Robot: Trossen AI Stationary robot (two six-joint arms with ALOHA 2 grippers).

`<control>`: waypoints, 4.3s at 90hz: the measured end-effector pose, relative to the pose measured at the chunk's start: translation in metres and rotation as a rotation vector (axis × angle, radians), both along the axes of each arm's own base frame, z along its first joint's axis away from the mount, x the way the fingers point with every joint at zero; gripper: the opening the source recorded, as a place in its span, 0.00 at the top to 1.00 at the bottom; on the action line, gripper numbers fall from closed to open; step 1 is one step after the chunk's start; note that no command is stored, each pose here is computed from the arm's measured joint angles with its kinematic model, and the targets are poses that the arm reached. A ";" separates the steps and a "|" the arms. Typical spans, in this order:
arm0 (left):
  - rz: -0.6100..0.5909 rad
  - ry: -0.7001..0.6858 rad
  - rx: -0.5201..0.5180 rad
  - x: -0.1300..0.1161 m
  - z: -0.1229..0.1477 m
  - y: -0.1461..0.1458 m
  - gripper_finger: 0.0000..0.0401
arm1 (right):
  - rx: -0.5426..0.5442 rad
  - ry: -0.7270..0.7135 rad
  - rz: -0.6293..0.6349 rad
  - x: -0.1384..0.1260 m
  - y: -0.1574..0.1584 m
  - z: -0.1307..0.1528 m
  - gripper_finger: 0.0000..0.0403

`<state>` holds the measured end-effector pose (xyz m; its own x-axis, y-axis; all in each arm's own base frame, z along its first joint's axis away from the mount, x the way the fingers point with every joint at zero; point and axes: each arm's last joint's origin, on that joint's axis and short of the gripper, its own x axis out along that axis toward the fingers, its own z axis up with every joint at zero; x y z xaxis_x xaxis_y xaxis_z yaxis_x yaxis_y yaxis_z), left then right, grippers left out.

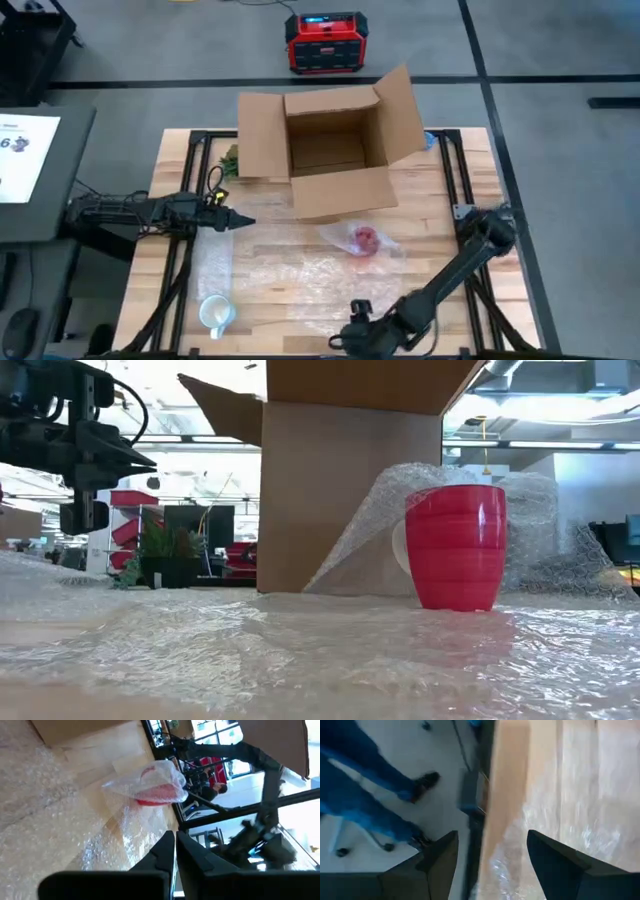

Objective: Wrap mug
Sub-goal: Wrap the red mug with bubble wrap

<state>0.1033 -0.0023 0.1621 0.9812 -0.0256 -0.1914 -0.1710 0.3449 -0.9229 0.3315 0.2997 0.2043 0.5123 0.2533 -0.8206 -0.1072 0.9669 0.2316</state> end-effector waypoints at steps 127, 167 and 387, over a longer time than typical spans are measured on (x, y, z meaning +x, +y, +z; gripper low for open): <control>0.008 0.005 0.010 0.000 0.000 0.000 1.00 | -0.143 0.032 -0.528 -0.031 -0.133 0.113 1.00; 0.014 0.005 0.034 0.000 0.000 0.001 1.00 | -0.262 0.182 -0.794 -0.032 -0.204 0.107 1.00; 0.001 0.004 0.057 0.000 0.000 0.000 1.00 | -0.288 0.053 -1.235 -0.058 -0.212 0.038 0.54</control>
<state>0.1032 -0.0019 0.1617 0.9804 -0.0133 -0.1964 -0.1751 0.3965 -0.9012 0.2733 0.0882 0.2420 0.2446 -0.5579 -0.7931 0.9013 0.4325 -0.0263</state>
